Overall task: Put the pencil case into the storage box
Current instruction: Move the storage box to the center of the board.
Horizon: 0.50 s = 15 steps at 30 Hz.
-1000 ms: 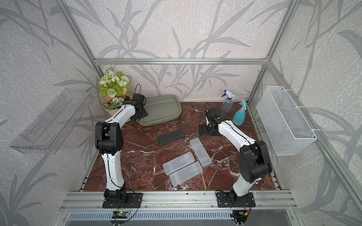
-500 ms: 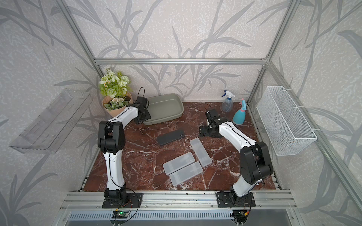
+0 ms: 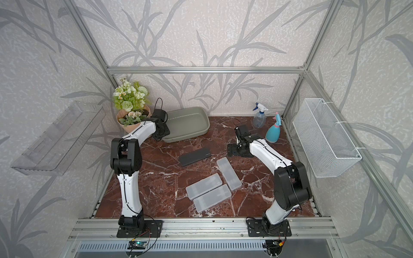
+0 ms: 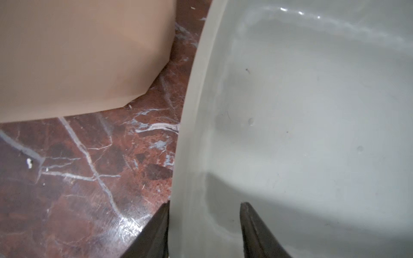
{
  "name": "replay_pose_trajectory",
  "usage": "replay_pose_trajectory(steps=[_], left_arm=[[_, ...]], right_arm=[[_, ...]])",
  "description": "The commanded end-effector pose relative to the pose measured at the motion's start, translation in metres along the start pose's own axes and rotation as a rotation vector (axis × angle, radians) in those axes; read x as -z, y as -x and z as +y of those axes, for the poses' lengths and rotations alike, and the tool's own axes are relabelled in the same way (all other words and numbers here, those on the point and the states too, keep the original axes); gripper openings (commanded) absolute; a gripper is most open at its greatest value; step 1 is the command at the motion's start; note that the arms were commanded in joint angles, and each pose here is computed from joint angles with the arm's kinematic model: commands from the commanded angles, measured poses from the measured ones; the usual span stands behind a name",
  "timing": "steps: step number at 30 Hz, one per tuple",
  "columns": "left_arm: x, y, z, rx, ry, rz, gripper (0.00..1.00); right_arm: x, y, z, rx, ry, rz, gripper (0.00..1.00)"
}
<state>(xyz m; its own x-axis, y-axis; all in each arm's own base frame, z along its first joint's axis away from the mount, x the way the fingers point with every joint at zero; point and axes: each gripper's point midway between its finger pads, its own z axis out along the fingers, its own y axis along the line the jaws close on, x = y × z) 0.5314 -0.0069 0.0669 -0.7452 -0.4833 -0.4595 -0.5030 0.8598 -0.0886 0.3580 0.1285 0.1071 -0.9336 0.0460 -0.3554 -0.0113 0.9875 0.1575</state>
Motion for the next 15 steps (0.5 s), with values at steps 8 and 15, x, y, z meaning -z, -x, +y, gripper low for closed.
replay_pose_trajectory(steps=[8,15], left_arm=[[0.008,-0.032,-0.069,-0.235,-0.276,0.018,0.16],[0.033,-0.058,-0.094,-0.399,-0.406,0.026,0.0]], right_arm=[[0.008,-0.004,-0.009,-0.019,-0.033,-0.016,0.99],[0.009,-0.004,-0.01,-0.02,-0.035,-0.021,0.99]])
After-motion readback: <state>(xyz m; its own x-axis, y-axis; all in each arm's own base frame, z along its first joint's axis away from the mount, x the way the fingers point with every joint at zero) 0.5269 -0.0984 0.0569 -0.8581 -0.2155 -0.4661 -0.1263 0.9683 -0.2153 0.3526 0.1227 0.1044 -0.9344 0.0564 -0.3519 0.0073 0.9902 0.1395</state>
